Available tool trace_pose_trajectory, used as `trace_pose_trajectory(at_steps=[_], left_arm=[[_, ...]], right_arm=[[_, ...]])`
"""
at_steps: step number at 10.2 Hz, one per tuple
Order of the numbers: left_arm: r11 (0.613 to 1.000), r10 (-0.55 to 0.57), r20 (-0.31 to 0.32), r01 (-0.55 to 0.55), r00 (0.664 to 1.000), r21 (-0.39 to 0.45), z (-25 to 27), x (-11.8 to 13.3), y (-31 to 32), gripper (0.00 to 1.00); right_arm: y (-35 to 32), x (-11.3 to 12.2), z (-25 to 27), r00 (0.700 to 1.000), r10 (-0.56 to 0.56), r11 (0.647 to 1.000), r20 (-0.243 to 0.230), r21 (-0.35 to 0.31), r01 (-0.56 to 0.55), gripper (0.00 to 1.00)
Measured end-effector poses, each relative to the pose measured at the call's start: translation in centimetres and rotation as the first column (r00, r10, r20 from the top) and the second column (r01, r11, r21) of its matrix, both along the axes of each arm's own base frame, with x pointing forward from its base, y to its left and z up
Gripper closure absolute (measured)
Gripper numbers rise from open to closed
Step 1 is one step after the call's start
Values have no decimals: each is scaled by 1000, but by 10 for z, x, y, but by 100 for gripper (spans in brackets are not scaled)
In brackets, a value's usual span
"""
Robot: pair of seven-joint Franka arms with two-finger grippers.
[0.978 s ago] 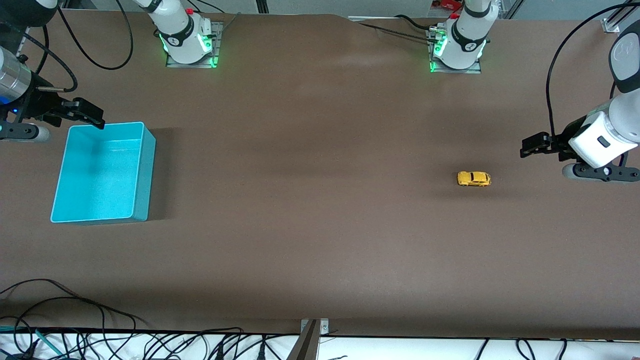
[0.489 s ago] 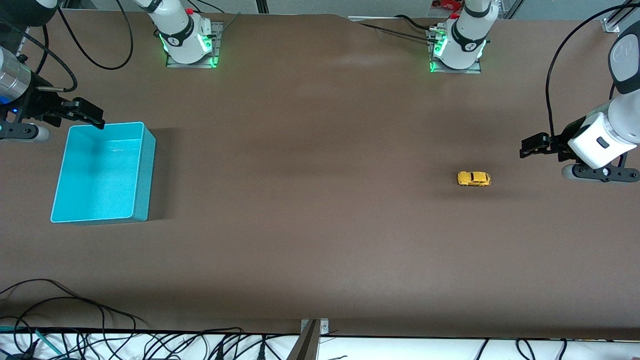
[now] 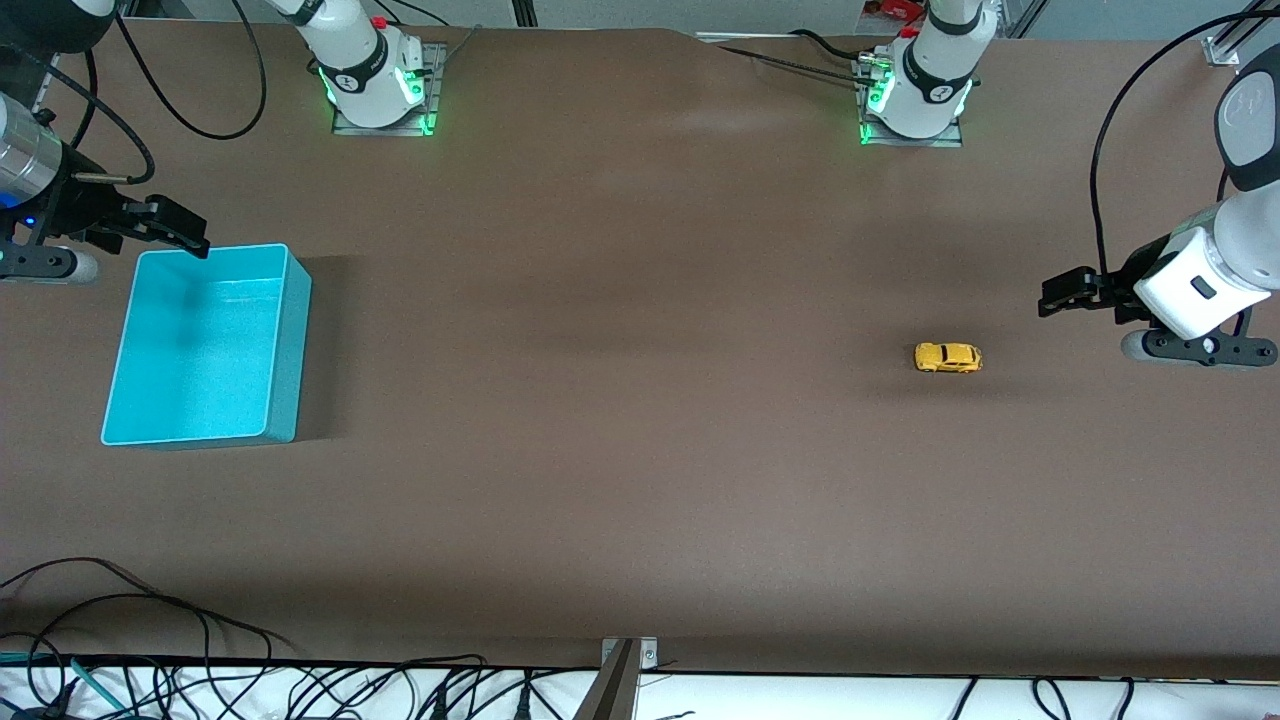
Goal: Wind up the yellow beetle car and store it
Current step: 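Move the left gripper over the yellow beetle car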
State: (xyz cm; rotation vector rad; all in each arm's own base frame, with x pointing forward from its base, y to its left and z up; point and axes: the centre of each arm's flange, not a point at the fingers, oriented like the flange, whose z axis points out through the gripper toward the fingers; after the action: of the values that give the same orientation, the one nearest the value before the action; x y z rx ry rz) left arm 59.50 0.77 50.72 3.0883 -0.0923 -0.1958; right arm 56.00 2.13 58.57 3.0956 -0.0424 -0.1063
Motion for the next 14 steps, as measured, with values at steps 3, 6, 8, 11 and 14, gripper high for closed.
trace_pose_trajectory(at_steps=[3,6,8,11,14], left_arm=[[1000,0,-3,0,1000,0,-2,0,0,0],[1000,0,-3,0,1000,0,-2,0,0,0],[1000,0,-3,0,1000,0,-2,0,0,0],[999,52,-11,-52,999,7,-5,0,1,0],[930,366,-73,-361,928,71,-39,5,3,0]], right_arm=[[0,0,0,1000,0,1000,0,0,0,0],[0,0,0,1000,0,1000,0,0,0,0],[0,0,0,1000,0,1000,0,0,0,0],[0,0,0,1000,0,1000,0,0,0,0],[0,0,0,1000,0,1000,0,0,0,0]])
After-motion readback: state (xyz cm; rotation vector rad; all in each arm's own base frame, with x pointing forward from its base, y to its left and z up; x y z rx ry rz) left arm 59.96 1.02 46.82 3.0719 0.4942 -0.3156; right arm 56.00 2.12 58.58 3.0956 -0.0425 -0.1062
